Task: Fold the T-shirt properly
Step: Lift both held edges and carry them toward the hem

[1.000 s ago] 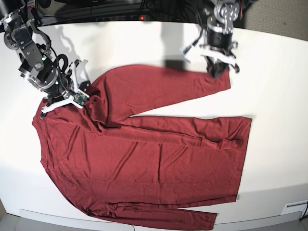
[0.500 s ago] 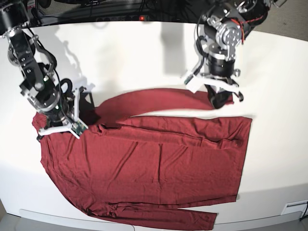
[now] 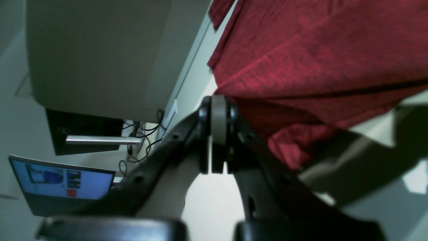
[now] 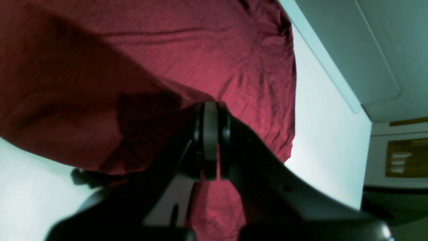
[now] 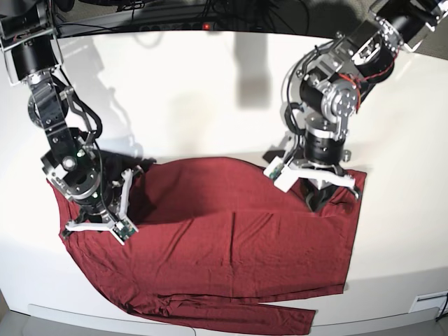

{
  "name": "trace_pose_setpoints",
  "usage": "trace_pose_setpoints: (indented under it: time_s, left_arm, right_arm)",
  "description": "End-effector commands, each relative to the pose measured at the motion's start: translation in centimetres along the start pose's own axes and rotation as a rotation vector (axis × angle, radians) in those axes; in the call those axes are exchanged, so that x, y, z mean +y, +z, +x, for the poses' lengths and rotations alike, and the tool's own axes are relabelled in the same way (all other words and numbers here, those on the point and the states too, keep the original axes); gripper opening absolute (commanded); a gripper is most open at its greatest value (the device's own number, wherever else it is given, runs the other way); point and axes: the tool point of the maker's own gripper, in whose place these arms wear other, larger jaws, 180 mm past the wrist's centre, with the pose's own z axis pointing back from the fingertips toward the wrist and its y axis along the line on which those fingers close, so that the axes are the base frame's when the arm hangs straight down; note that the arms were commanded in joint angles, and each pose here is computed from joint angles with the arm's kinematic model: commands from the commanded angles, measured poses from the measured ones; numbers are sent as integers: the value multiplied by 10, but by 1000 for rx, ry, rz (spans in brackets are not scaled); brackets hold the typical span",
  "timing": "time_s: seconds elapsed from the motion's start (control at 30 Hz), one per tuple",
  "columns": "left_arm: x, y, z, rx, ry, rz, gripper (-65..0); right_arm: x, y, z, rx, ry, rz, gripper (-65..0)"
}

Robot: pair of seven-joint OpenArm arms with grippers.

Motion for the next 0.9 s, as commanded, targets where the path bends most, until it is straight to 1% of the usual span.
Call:
trace_pose_setpoints:
  time_s: [0.0,0.17,0.3,0.47,0.57,0.73,0.8,0.87]
  left_arm:
    - [19,-5,11,-37,11,53,-650]
    - [33,-12,22,-70,14,84,-650]
    - [33,-16,26,-80,60,58,-650]
    - [33,-17,32,-119,62,56,-650]
    - [28,-20,26,-102,59,41,-650]
    - [20,-31,15,-84,23,31,-650]
    - [19,-38,9,-68,20,25,-650]
    - [22,-46,4,-50,6,31,-650]
  right_arm:
    - [-22,3,15,-46,4,-50,-650]
    - [-28,1,17,-47,-5,-66,-650]
    - [-32,-10,7,-22,-46,-57,-650]
    - [-36,-26,15,-28,-96,-59,-650]
    - [-34,-37,22,-32,-129,-50,-650]
    - [-30,-53,25,-14,-170,-35,-650]
    - [-29,-56,23,-4,-177,-32,-650]
    - [-31,-56,20,8,-158,-44,-650]
